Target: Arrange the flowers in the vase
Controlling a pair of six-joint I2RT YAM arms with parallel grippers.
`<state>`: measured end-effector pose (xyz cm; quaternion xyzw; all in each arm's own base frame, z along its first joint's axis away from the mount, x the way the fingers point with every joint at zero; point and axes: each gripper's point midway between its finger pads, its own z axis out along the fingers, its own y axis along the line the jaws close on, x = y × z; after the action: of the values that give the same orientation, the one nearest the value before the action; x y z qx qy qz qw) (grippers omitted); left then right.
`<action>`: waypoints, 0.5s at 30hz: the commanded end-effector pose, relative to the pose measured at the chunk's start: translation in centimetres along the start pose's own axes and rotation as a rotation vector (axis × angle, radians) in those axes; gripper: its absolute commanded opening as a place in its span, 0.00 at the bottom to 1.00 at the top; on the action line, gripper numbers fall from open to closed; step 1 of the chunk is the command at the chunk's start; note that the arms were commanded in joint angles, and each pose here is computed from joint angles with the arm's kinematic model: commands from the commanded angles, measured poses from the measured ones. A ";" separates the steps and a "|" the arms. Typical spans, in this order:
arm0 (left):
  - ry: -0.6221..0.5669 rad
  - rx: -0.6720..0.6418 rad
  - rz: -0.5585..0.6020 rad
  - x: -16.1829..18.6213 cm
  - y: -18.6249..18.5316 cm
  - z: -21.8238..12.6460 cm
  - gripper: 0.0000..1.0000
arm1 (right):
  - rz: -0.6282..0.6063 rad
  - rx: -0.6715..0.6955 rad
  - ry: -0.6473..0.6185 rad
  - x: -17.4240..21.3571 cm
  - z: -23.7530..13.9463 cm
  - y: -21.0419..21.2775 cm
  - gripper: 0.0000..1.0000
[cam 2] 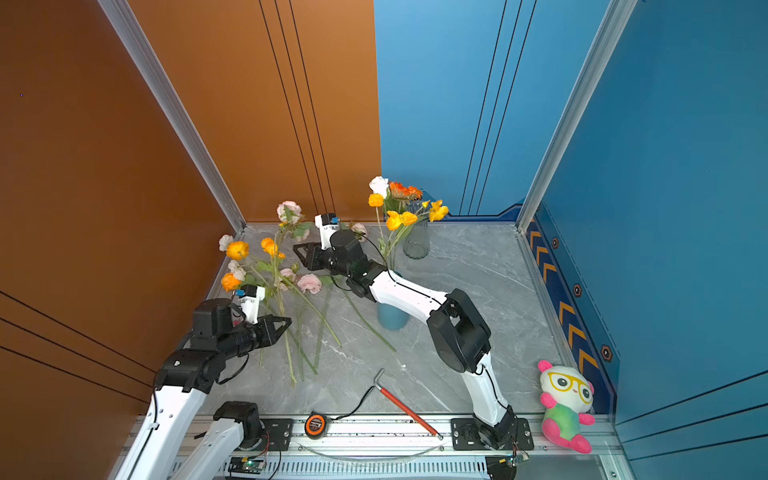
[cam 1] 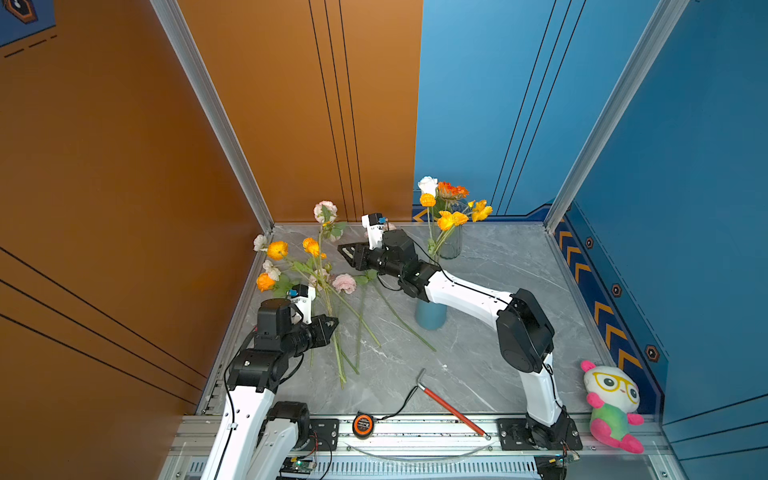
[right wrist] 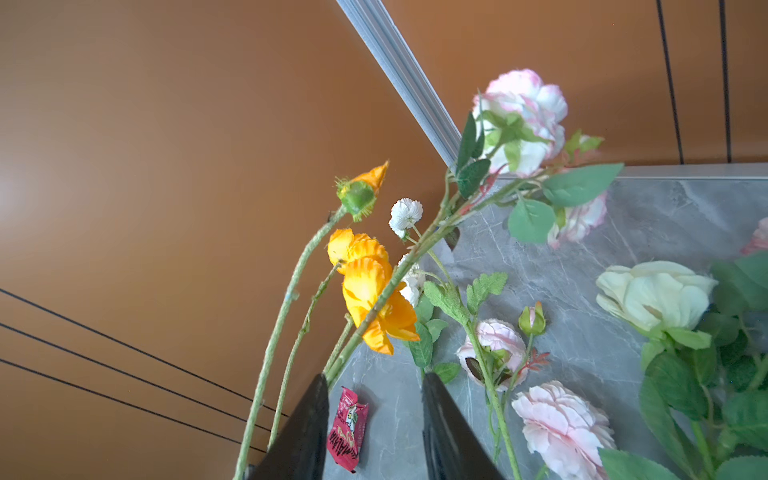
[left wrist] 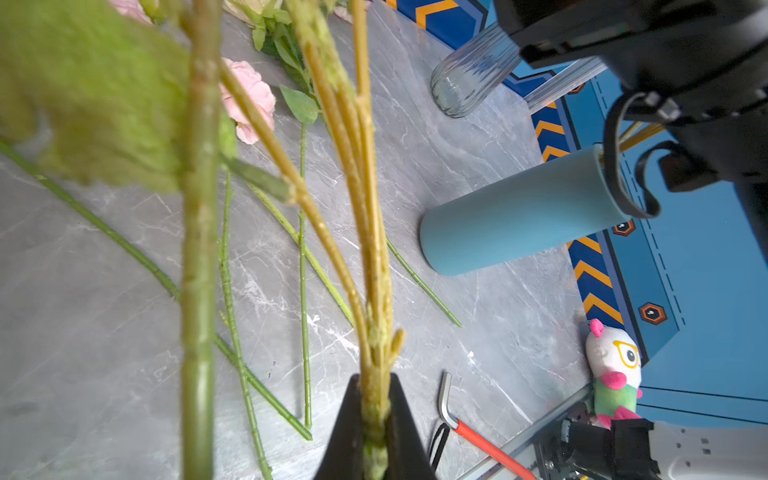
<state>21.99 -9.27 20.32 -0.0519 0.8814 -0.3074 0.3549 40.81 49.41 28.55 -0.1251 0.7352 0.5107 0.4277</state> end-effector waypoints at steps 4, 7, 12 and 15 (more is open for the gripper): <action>-0.001 0.211 0.088 0.0 -4.7 -1.9 0.00 | 0.048 -0.020 -0.039 -2.6 1.9 -1.0 0.45; 0.010 0.275 0.113 0.5 -5.8 -2.5 0.00 | 0.070 -0.036 -0.051 -3.2 2.6 -1.0 0.53; -0.007 0.300 0.134 0.6 -6.5 -3.2 0.00 | 0.089 -0.040 -0.052 -2.9 3.2 -1.0 0.55; -0.011 0.305 0.138 0.7 -6.6 -3.3 0.00 | 0.091 -0.037 -0.060 -3.0 3.1 -0.9 0.55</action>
<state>18.96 -12.41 23.55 0.0203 0.8419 -0.4014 0.3601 45.03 50.48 28.96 -0.0853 0.7235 0.5354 0.4274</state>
